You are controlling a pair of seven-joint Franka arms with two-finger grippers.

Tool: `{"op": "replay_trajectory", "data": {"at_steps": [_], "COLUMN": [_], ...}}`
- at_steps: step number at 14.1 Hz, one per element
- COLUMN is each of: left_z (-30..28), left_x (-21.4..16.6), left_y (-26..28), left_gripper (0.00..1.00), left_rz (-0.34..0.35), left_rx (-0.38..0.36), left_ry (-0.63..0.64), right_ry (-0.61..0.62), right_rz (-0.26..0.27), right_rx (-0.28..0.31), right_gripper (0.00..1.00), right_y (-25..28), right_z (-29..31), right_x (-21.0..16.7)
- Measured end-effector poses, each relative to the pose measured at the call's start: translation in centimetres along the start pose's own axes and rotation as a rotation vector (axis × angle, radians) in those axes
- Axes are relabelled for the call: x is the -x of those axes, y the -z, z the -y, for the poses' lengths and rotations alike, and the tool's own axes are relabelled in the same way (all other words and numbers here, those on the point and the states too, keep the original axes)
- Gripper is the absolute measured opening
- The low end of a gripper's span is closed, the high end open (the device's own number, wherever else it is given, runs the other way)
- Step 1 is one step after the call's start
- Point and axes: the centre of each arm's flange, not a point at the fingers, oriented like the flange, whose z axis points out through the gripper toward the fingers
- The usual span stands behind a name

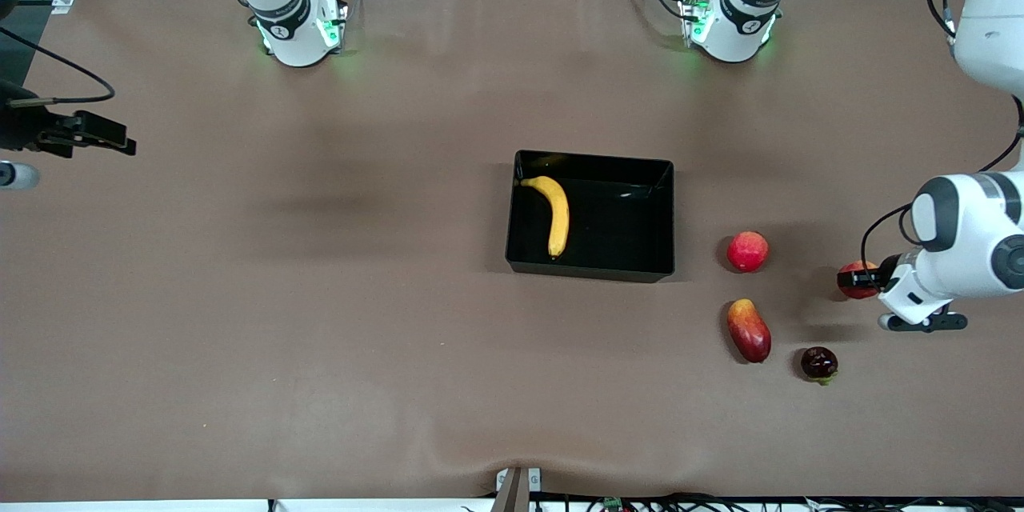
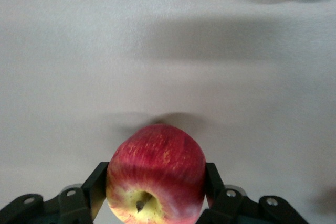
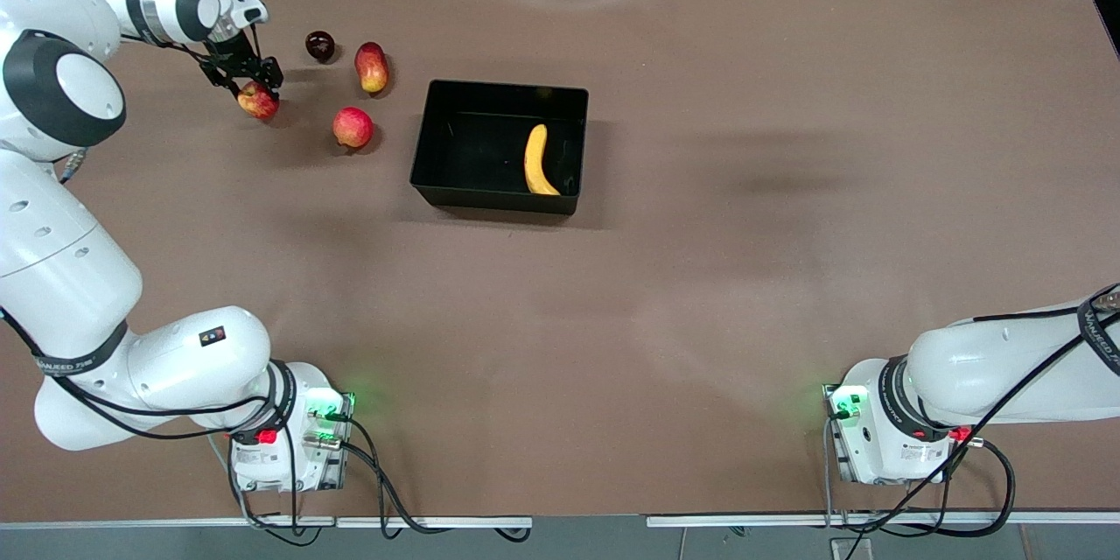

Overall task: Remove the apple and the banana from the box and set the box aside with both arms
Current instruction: 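Lift the apple out of the box and carry it beside the fruits, then lower the apple onto the table and open the left gripper, then move the left gripper into the box and grasp the yellow banana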

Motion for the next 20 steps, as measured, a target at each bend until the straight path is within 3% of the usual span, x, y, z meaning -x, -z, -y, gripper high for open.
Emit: {"op": "replay_trajectory", "data": {"at_steps": [2, 5, 7, 10, 13, 20], "left_z": [-0.2, -0.5, -3.0, -10.1, -18.6, -41.4], "left_x": [-0.3, -0.6, -0.6, 0.7, 2.5, 8.6], "left_y": [0.3, 1.6, 5.2, 12.8, 17.2, 16.7], "left_gripper": [0.77, 0.99, 1.00, 1.00, 1.00, 1.00], "left_rz": [-0.011, -0.031, -0.017, -0.002, -0.013, -0.027], "left_rx": [-0.017, -0.020, -0.015, 0.030, 0.108, 0.171], "left_ry": [-0.017, -0.023, -0.058, -0.092, -0.120, -0.049], "right_ry": [0.013, 0.021, 0.022, 0.032, 0.047, 0.059], "right_rz": [-0.003, -0.004, 0.006, 0.021, 0.013, 0.003], "right_rx": [-0.006, -0.018, -0.023, -0.027, -0.022, -0.016], "right_gripper": [1.00, 1.00, 1.00, 1.00, 1.00, 1.00], "right_y": [0.0, 0.0, -0.5, -1.4, -1.6, -3.5], "right_z": [-1.7, -3.6, -3.7, -3.2, -0.9, 4.5], "right_x": [0.2, 0.5, 0.4, -0.3, -1.1, -3.5]}}
